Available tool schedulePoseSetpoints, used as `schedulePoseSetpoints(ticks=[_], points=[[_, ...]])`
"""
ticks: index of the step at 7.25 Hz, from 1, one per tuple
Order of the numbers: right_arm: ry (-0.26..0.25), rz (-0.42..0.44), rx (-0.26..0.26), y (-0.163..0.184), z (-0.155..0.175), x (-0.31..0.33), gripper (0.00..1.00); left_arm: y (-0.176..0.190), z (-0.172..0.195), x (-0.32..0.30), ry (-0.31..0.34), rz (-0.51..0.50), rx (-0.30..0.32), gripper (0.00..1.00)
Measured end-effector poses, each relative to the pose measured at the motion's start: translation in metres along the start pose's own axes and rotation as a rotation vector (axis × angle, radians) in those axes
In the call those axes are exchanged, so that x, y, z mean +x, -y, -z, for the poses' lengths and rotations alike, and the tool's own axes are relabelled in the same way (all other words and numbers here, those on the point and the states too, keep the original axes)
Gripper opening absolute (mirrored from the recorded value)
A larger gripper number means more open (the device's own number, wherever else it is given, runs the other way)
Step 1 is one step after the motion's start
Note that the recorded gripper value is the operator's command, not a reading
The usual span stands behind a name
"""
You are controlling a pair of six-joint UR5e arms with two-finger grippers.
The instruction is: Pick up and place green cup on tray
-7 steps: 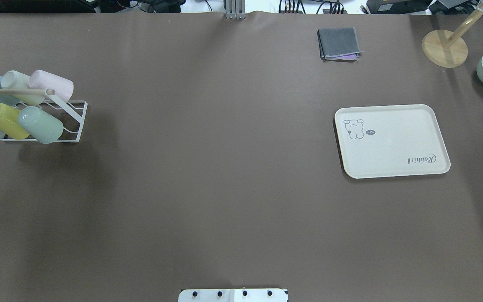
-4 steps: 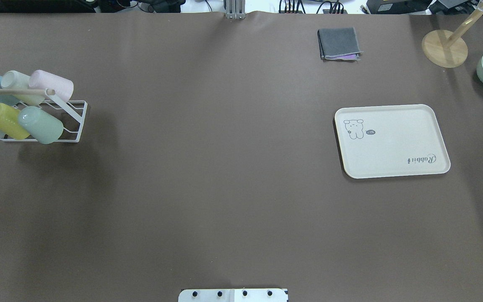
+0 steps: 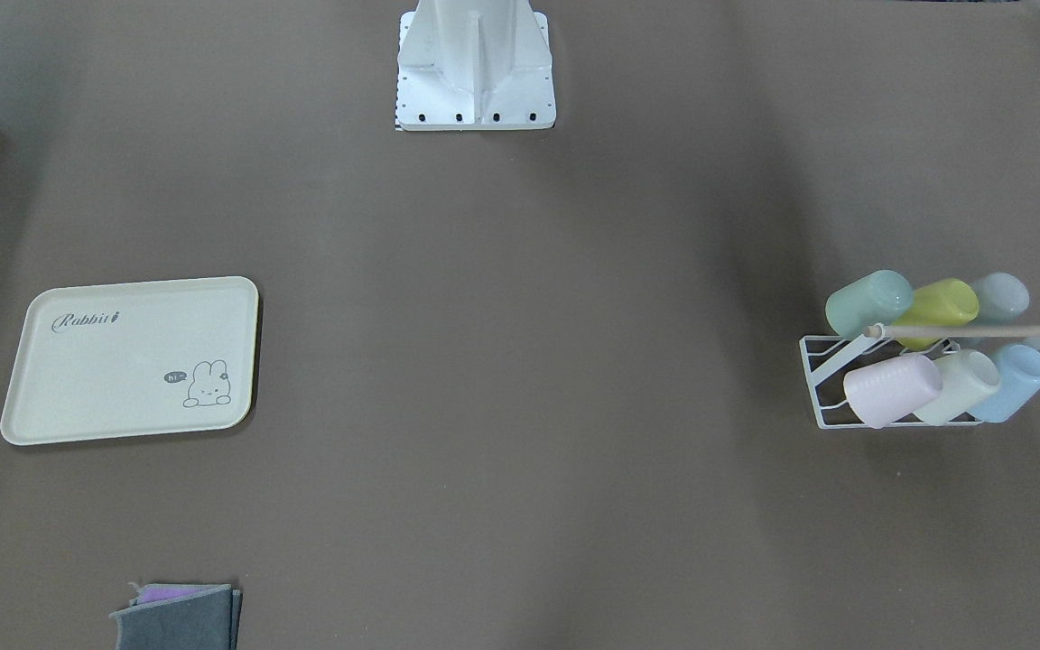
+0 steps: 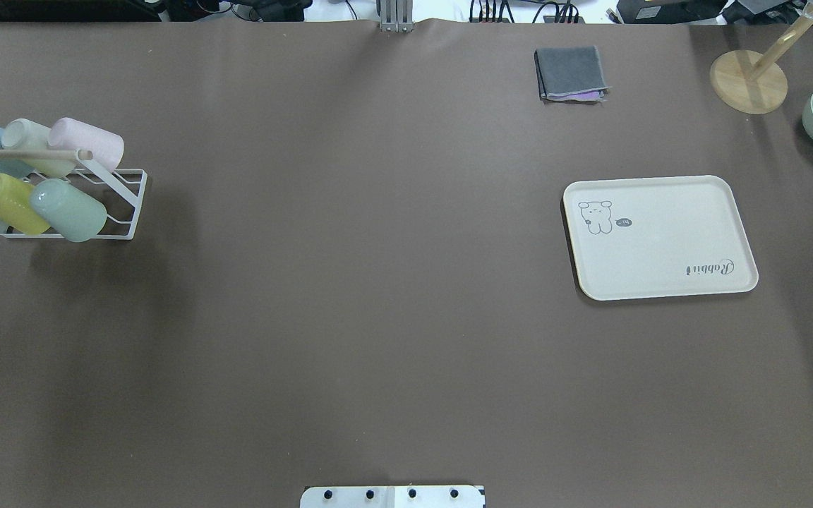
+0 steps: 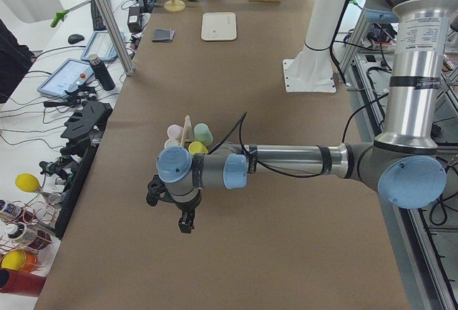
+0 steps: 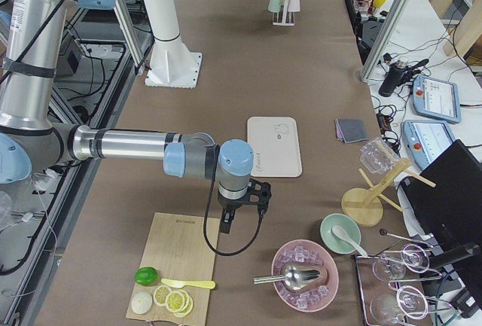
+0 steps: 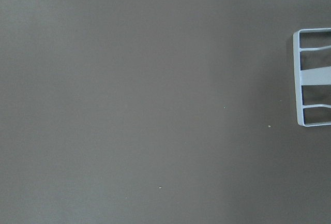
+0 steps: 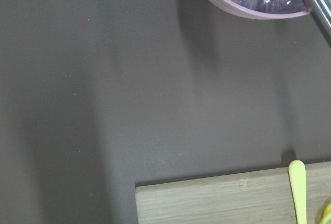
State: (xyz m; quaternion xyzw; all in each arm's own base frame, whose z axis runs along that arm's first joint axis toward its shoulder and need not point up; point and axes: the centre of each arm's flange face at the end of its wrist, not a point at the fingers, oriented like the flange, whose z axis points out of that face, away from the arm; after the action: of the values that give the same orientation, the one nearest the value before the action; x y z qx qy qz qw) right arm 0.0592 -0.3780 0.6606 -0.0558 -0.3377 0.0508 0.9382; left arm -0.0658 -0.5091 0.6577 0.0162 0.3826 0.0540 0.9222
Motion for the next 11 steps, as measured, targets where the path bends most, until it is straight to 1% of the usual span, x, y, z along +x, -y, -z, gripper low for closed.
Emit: schedulePoseSetpoints(ticks=[1,2,3,4,5,6,7,8,9,10,11], points=[[0.002,0.000,0.001,0.004,0.000,-0.001,1.00,0.009,0.006,0.019,0.017,-0.036,0.007,0.98],[0.004,0.003,0.003,0.007,0.001,-0.003,1.00,0.017,0.014,0.049,0.052,-0.088,0.006,0.98],[0.005,0.008,0.005,0.011,0.002,-0.005,1.00,0.021,0.022,0.086,0.090,-0.134,-0.014,0.98],[0.007,0.013,0.009,0.014,0.003,-0.007,1.00,0.023,0.033,0.119,0.114,-0.166,-0.031,0.98],[0.008,0.014,0.011,0.016,0.004,-0.009,1.00,0.023,0.045,0.154,0.123,-0.198,-0.048,0.98],[0.010,0.014,0.012,0.017,0.005,-0.010,1.00,0.019,0.053,0.194,0.122,-0.231,-0.081,0.98],[0.029,0.017,0.011,0.018,0.005,-0.013,1.00,0.015,0.066,0.231,0.117,-0.250,-0.112,0.98],[0.079,0.023,0.003,0.019,0.005,-0.020,1.00,0.008,0.086,0.264,0.114,-0.266,-0.125,0.98],[0.124,0.039,-0.010,0.024,0.003,-0.033,1.00,-0.005,0.106,0.294,0.111,-0.296,-0.119,0.98],[0.143,0.074,-0.024,0.032,-0.002,-0.051,1.00,-0.020,0.119,0.315,0.108,-0.330,-0.107,0.98],[0.151,0.119,-0.033,0.042,-0.014,-0.070,1.00,-0.037,0.123,0.330,0.104,-0.364,-0.108,0.98]])
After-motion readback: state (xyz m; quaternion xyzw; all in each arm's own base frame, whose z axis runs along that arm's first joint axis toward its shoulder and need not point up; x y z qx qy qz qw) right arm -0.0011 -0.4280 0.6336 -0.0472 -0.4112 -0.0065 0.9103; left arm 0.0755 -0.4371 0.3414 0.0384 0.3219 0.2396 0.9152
